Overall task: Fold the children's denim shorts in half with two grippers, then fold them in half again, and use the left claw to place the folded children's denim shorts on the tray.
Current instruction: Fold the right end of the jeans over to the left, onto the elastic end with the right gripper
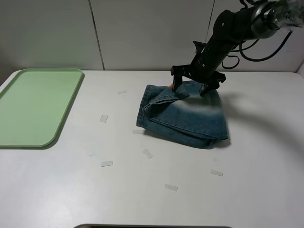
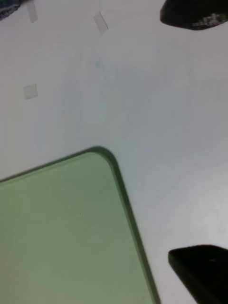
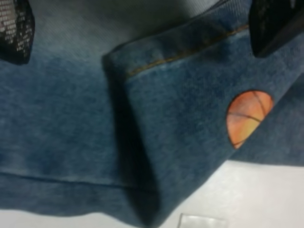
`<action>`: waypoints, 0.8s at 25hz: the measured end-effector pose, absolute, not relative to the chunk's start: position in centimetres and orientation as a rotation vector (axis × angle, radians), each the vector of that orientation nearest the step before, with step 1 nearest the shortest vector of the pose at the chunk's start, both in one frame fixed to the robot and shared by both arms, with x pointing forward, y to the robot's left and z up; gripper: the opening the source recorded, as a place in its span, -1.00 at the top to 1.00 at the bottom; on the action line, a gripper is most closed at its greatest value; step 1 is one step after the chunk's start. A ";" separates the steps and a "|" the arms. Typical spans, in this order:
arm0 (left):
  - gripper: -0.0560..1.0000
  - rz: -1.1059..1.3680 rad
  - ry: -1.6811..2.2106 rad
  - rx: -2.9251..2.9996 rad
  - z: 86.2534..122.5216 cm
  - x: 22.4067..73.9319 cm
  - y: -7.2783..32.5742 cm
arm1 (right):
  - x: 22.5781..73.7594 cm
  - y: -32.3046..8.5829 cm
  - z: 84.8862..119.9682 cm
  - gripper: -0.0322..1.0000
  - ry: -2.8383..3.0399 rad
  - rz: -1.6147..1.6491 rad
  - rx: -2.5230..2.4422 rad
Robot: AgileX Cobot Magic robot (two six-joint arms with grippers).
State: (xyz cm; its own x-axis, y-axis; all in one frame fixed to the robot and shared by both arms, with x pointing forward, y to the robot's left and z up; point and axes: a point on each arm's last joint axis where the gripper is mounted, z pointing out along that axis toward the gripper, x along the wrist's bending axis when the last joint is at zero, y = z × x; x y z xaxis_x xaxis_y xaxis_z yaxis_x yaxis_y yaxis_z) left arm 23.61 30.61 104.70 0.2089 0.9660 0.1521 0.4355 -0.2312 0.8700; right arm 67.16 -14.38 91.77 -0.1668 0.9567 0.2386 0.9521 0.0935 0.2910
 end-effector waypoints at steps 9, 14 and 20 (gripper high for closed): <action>-0.80 0.960 1.310 1.784 104.7 23.6 30.6 | 66.8 -12.8 91.7 -0.38 2.365 0.660 1.989; -0.80 0.960 1.310 1.784 104.7 23.6 30.6 | 66.7 -12.2 91.8 -0.38 2.382 0.704 1.952; -0.80 0.960 1.310 1.784 104.7 23.6 30.6 | 66.8 -12.1 91.9 -0.38 2.381 0.714 1.952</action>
State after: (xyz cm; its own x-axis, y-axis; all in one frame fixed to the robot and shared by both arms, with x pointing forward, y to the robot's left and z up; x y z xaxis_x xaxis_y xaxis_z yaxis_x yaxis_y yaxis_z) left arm 23.61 30.61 104.70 0.2089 0.9660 0.1521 0.4355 -0.2312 0.8700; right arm 66.75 -12.13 91.88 -0.2371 0.9261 0.2935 0.9348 0.1352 0.3285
